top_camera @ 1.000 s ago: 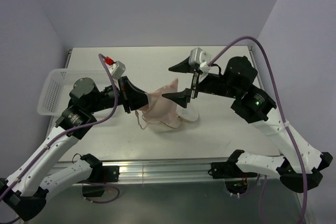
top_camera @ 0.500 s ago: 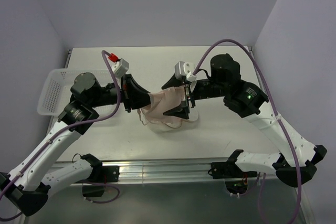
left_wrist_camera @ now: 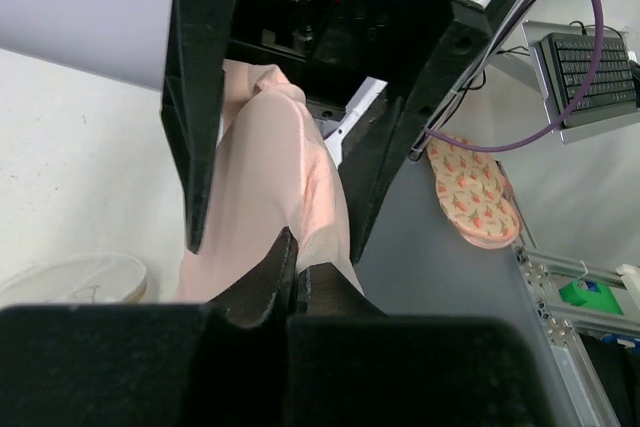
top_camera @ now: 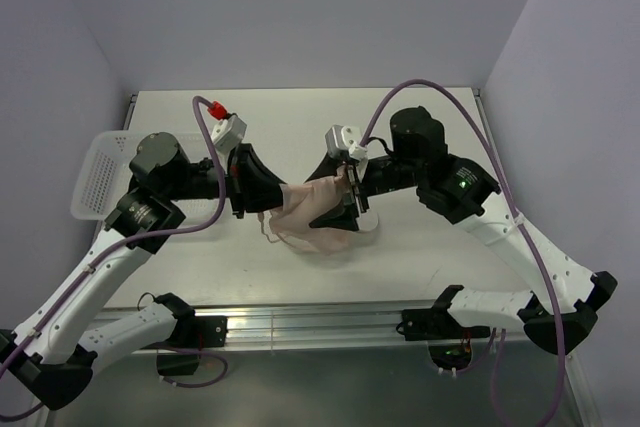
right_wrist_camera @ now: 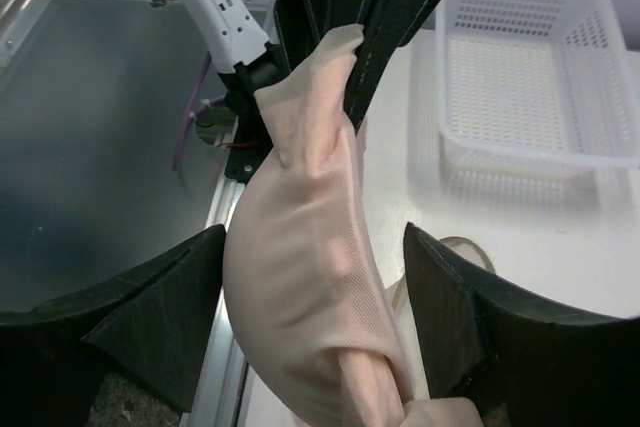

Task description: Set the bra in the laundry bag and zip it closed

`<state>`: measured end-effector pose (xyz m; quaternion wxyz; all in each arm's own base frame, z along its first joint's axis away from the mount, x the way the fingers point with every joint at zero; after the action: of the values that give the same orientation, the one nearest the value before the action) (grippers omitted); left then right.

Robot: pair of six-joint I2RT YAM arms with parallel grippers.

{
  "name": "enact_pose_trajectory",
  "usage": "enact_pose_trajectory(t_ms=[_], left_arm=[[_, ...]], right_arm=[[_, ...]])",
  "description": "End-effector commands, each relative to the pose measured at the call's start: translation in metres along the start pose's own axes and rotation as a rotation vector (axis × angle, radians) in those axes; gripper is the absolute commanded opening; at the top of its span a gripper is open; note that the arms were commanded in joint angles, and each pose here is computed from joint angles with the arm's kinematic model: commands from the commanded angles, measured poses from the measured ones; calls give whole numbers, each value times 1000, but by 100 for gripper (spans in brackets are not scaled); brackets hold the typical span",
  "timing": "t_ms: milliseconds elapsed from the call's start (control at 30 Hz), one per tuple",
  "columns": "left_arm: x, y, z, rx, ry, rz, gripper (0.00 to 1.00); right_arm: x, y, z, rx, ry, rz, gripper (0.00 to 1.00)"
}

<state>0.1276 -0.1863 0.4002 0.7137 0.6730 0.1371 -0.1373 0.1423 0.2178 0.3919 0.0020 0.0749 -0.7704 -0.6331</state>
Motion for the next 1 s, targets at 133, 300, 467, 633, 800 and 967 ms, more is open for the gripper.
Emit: enact_pose_trajectory(t_ms=[133,300,467,633,800,967], left_arm=[[-7,12,-1,-24,-9,66,7],[-11,17,-5,-64,34,90,22],[-19,23,-16,-116,129,142,67],[-31,23,-44,-229,360,168,82],[-24,17,-70,-369,666,90,82],[23,-21,-75,-377,978,-141,71]], right_arm=[[10,11,-5,-80,7,-10,41],[12,8,-7,-79,-28,8,21],[10,8,-10,-83,-82,10,18],[3,12,-14,-94,-147,8,14],[-8,15,-14,-125,-221,49,2],[-20,27,-17,-245,-368,90,0]])
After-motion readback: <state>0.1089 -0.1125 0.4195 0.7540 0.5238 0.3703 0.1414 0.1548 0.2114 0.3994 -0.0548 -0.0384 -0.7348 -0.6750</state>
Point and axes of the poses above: each gripper's point midway between its finger pads, its own z axis out along the fingers, its own x axis along the line the jaws close on, y = z × x, the point moved 9 cm from there along -z, back along the fingers, and after that the axes turned 3 degrees about -z, right-handed, at the moved point
